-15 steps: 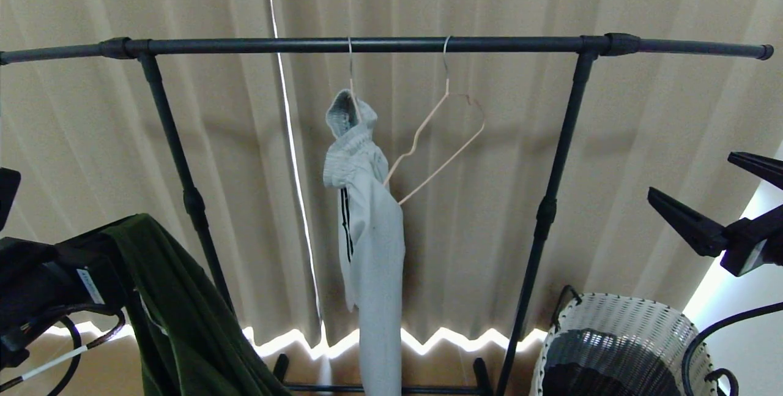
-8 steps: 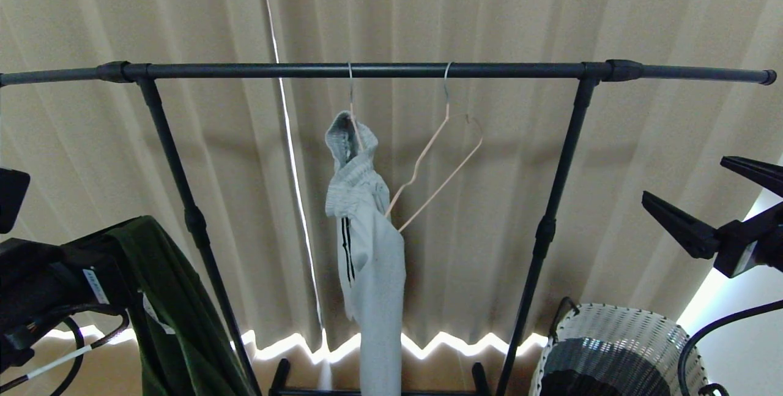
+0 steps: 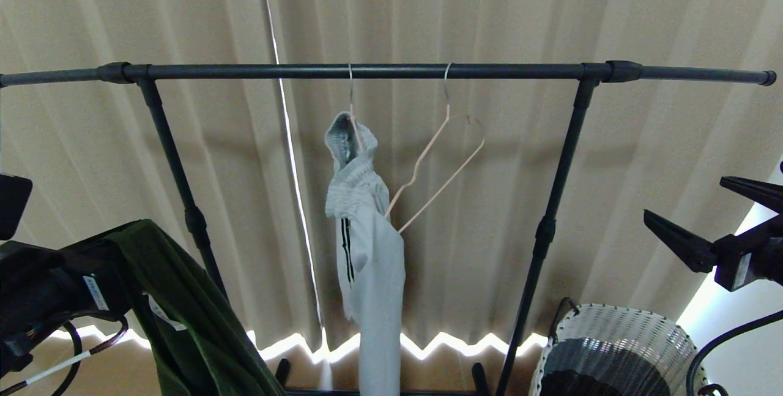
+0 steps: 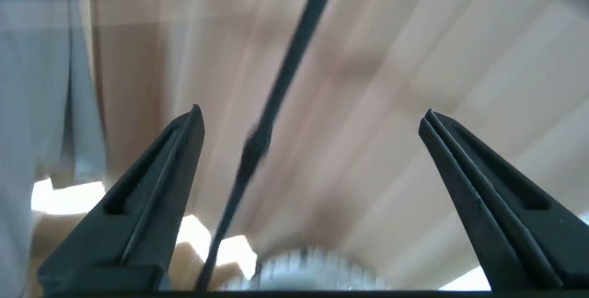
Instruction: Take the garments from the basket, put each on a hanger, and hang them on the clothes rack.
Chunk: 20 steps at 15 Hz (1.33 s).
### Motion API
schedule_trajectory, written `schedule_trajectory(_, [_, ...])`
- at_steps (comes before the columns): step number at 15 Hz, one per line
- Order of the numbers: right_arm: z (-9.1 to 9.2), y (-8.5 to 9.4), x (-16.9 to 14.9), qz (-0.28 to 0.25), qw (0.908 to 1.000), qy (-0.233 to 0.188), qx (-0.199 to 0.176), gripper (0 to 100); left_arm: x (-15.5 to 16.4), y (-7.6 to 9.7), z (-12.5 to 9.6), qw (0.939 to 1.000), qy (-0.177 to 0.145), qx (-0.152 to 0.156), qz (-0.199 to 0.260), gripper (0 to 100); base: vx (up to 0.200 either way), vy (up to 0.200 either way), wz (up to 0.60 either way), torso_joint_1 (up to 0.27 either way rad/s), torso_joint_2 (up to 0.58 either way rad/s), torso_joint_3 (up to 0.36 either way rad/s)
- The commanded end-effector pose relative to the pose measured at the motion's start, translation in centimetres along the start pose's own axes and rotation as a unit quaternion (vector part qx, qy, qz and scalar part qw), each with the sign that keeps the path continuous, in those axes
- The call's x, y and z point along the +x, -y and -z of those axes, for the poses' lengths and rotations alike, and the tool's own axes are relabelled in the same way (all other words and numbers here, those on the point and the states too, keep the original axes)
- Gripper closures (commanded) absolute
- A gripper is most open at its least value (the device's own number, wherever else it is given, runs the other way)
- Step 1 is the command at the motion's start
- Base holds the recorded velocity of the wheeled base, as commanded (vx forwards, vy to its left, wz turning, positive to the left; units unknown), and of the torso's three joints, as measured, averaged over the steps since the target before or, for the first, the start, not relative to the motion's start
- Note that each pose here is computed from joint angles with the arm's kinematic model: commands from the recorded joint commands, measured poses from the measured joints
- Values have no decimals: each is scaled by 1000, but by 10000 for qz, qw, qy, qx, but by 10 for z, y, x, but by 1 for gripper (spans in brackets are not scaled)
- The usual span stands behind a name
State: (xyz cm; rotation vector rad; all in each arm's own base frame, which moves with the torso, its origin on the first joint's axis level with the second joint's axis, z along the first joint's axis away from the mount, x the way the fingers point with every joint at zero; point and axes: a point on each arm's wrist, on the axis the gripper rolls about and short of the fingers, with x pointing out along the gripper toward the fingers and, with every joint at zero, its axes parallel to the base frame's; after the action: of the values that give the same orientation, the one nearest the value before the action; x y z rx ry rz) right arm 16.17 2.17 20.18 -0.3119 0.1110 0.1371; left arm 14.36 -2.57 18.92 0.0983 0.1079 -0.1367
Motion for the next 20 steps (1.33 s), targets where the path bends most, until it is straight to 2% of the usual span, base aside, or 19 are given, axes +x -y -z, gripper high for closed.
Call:
schedule_trajectory(1, [0, 3, 0, 78, 9999, -90, 19, 0, 0, 0, 1, 10000, -4, 13, -1, 100, 0, 0, 0, 0, 0, 0])
schedule_trajectory(2, [2, 6, 1, 166, 9993, -342, 41, 0, 0, 0, 0, 10000, 4, 21, 6, 100, 0, 0, 0, 0, 0, 0])
schedule_trajectory(9, [5, 5, 0, 156, 9991, -403, 46, 0, -1, 0, -1, 10000, 43, 4, 11, 100, 0, 0, 0, 0, 0, 0])
schedule_trajectory(20, [7, 4, 1, 154, 9988, -459, 38, 0, -1, 0, 0, 10000, 35, 11, 4, 100, 0, 200, 0, 2, 1, 1])
